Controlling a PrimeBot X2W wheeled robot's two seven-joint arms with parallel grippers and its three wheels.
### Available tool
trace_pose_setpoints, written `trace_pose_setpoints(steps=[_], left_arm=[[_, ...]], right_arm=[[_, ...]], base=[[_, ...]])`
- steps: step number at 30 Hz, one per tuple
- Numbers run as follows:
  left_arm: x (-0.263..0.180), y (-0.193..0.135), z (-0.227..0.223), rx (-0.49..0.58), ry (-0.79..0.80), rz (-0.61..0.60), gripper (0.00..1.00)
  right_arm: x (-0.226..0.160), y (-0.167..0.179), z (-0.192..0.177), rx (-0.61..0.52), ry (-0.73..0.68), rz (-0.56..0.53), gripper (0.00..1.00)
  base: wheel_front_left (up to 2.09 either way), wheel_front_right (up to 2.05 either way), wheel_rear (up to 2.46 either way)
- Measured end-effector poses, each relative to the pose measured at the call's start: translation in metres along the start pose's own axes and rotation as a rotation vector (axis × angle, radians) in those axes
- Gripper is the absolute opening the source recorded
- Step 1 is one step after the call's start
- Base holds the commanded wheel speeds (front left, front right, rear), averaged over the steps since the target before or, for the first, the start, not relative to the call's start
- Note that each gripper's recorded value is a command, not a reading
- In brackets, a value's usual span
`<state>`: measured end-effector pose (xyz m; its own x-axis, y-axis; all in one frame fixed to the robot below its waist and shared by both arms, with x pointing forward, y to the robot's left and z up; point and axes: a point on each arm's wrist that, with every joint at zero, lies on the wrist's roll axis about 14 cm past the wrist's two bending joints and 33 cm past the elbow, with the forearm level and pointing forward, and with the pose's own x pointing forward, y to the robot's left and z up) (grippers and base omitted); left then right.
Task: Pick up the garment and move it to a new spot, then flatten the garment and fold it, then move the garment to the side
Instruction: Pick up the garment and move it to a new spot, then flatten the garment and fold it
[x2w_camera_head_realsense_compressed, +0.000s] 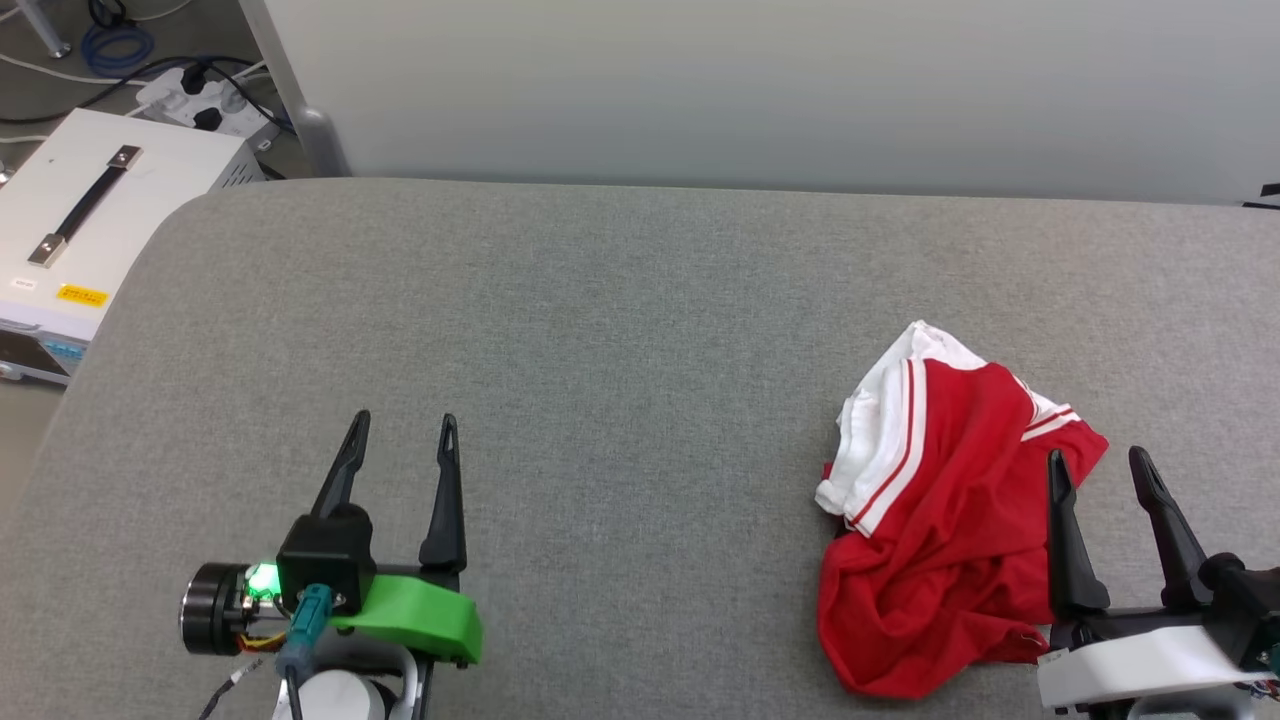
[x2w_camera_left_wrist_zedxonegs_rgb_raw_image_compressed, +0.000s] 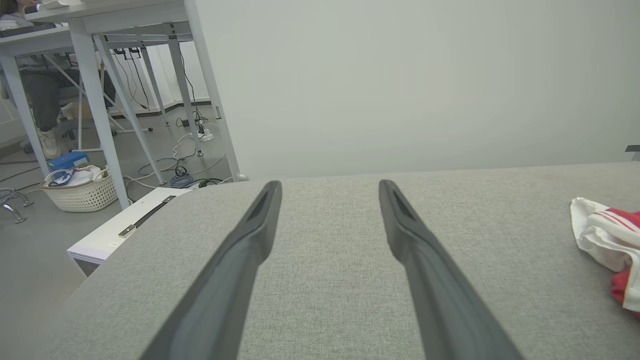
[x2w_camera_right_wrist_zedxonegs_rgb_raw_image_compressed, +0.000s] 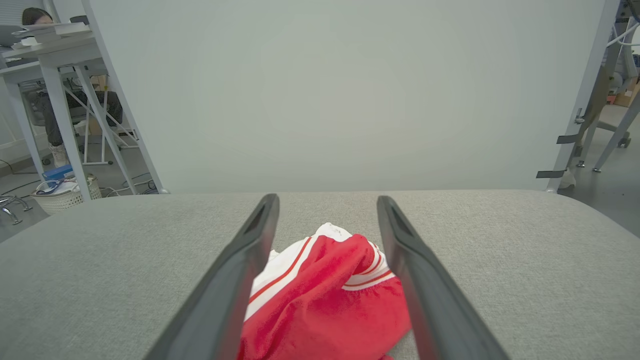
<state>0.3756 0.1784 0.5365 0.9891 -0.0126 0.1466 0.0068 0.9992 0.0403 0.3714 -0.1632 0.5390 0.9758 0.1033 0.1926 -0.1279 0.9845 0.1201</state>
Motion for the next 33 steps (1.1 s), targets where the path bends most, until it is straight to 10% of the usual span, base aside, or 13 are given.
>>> trace_pose_setpoints(steps=[33], left_arm=[[-0.037,0.014,-0.020,-0.019,0.054,0.039,1.00]], right_arm=[[-0.028,0.006,-0.021,0.024,0.082,0.006,1.00]], base=[[0.00,0.00,0.00]])
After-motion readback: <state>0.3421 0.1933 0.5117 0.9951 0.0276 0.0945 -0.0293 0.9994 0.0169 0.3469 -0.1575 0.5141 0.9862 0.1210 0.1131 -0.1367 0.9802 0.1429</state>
